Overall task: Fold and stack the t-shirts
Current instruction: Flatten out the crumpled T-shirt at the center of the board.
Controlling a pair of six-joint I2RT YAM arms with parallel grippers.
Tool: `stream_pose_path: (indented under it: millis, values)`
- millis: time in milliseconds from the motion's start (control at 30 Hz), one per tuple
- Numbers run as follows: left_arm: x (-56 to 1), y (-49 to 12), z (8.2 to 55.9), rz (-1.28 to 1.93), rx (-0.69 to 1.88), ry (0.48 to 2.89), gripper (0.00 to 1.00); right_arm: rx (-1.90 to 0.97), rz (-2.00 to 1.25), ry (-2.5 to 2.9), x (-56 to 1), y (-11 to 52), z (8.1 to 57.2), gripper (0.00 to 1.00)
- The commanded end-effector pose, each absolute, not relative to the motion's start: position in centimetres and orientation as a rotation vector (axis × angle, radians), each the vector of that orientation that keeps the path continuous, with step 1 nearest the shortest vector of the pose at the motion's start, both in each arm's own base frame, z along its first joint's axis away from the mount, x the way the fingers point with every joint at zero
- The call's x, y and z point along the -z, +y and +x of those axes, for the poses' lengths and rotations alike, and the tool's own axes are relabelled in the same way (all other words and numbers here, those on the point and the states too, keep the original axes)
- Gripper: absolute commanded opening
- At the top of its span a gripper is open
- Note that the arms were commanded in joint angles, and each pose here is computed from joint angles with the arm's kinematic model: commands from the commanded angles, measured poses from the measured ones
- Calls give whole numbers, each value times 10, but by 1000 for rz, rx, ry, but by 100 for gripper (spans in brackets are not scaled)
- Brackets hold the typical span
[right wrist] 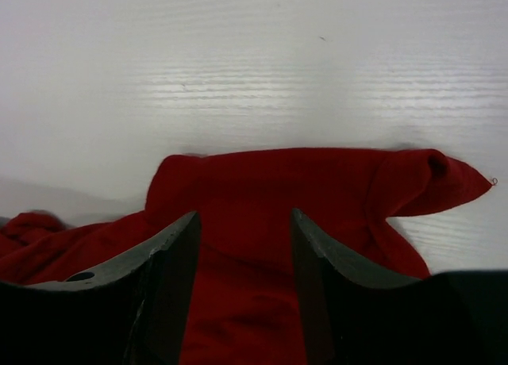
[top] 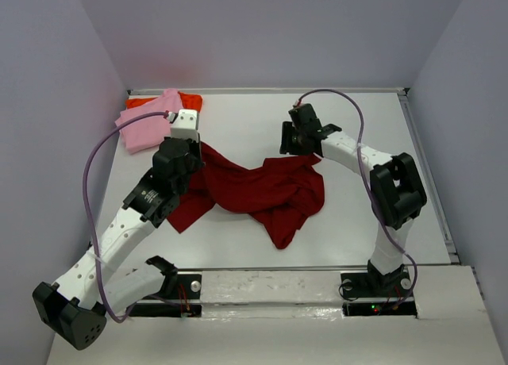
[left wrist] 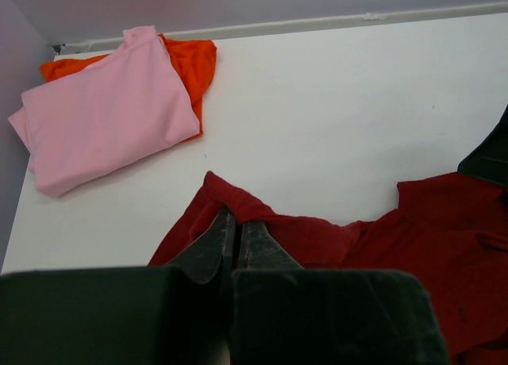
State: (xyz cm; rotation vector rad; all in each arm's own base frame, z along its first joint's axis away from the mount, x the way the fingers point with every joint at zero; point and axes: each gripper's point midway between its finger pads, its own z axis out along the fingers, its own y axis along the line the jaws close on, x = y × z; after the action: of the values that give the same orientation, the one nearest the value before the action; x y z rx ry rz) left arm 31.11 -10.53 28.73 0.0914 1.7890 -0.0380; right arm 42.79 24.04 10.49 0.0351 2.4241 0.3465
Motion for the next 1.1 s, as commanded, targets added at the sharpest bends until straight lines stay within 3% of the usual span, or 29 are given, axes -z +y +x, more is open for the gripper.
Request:
stream_pose_path:
  millis: [0, 333, 733, 1067]
  values:
    - [-303, -102, 316, 33, 53, 1725, 0, -240, 79, 2455, -77, 223, 428, 55]
    - [-305, -98, 315, 21, 43, 1721, 0, -137, 123, 2519, -42, 206, 414, 55]
    - [-309, -86, 313, -13, -7, 1713, 0, 39, 219, 2485, -50, 137, 423, 56]
    - [-322, -48, 310, -142, -195, 1707, 0, 132, 255, 2467, -56, 106, 423, 56]
